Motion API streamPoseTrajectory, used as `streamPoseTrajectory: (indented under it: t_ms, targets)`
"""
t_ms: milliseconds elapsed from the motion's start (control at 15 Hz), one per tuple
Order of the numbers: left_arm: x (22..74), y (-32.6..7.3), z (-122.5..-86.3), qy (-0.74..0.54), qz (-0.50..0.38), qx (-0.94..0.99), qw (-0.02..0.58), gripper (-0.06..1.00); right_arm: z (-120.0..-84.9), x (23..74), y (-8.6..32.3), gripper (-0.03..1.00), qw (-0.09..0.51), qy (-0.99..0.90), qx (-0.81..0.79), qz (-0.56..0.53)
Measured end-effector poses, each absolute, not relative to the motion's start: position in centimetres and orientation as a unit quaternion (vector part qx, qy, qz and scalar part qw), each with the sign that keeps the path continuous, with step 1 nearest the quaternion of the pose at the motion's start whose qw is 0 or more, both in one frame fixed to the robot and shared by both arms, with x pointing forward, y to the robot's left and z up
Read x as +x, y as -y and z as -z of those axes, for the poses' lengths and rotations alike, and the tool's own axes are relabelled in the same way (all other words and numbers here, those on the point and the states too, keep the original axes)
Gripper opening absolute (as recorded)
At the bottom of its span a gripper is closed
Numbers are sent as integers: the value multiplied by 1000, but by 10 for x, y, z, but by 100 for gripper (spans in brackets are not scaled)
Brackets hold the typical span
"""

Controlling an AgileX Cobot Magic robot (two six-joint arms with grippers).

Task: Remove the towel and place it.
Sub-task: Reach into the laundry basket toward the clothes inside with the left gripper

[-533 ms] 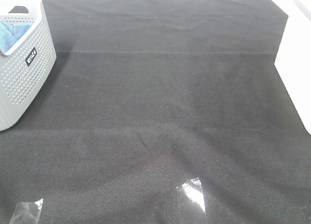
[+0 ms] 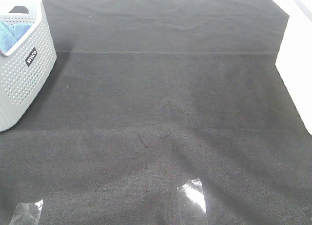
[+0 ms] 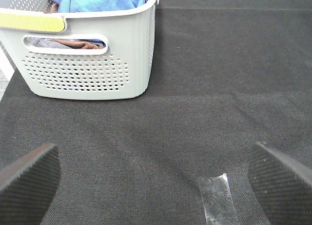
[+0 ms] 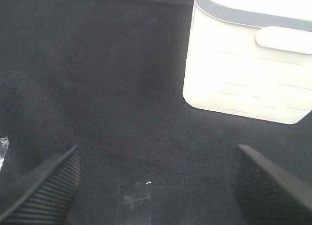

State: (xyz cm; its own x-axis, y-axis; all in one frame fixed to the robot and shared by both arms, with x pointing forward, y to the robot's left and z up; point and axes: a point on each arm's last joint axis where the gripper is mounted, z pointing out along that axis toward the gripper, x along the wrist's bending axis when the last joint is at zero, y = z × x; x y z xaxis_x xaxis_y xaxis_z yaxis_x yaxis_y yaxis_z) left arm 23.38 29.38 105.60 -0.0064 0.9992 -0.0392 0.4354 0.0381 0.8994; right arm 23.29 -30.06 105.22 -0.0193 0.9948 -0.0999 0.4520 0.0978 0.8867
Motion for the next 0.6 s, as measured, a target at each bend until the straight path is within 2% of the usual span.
streamPoseTrajectory:
  t_ms: [600]
  targets:
    - [234,-294,-1056,-610,-367,588,384,99,-1052,233,301,79,396,-626,578,-343]
